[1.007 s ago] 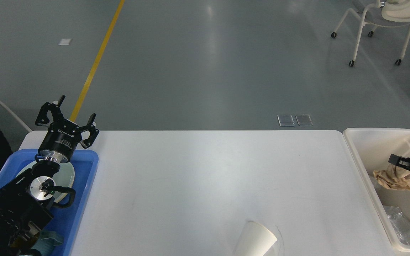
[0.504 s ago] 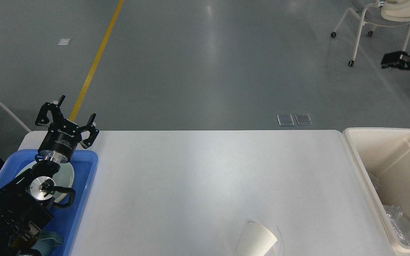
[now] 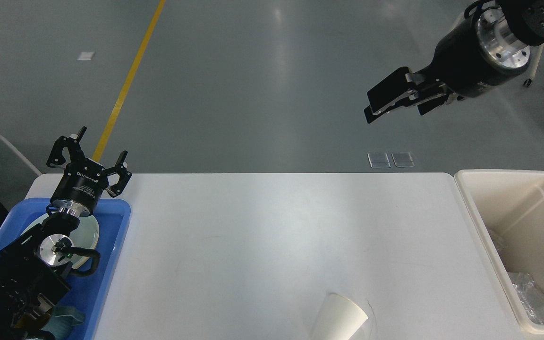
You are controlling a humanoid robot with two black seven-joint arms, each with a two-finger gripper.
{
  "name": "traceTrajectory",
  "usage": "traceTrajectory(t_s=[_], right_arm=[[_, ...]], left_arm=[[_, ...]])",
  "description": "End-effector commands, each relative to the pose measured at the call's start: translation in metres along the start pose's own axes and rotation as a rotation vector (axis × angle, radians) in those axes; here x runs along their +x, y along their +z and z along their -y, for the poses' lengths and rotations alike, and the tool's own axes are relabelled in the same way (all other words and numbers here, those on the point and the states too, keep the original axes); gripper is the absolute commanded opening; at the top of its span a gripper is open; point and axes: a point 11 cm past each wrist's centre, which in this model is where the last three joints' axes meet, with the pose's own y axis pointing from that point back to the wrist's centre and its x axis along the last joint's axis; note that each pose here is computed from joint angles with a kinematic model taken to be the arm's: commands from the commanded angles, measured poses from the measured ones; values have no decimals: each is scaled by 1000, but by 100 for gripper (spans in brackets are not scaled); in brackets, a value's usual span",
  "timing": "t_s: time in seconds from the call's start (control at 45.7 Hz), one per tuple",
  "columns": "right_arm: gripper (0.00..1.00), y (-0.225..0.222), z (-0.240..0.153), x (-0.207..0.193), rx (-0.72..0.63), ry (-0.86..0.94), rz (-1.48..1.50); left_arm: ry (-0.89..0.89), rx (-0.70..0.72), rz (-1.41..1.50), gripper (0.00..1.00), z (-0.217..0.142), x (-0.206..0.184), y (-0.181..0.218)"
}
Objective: Tidy desktop
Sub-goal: 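Move the right gripper down to the white paper cup near the robot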
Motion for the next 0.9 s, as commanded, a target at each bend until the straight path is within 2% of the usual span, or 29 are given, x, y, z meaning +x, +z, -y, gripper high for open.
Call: traceTrajectory(t_s=[0.0, 0.175, 0.394, 0.613, 0.876], right_arm=[[100, -10, 4, -9, 21, -35, -8], [100, -7, 17, -26, 48, -84, 33], [100, -8, 97, -93, 195, -242, 280], [100, 12, 182, -167, 166, -302, 375], [100, 14, 235, -243, 105, -428, 348]], left_arm=[[0, 0, 0, 100, 0, 0, 0], [3, 0, 2, 100, 0, 1, 0], [1, 1, 0, 100, 0, 0, -1], [-2, 0, -1, 100, 1, -1, 0], [-2, 2, -1, 100, 1, -1, -1]])
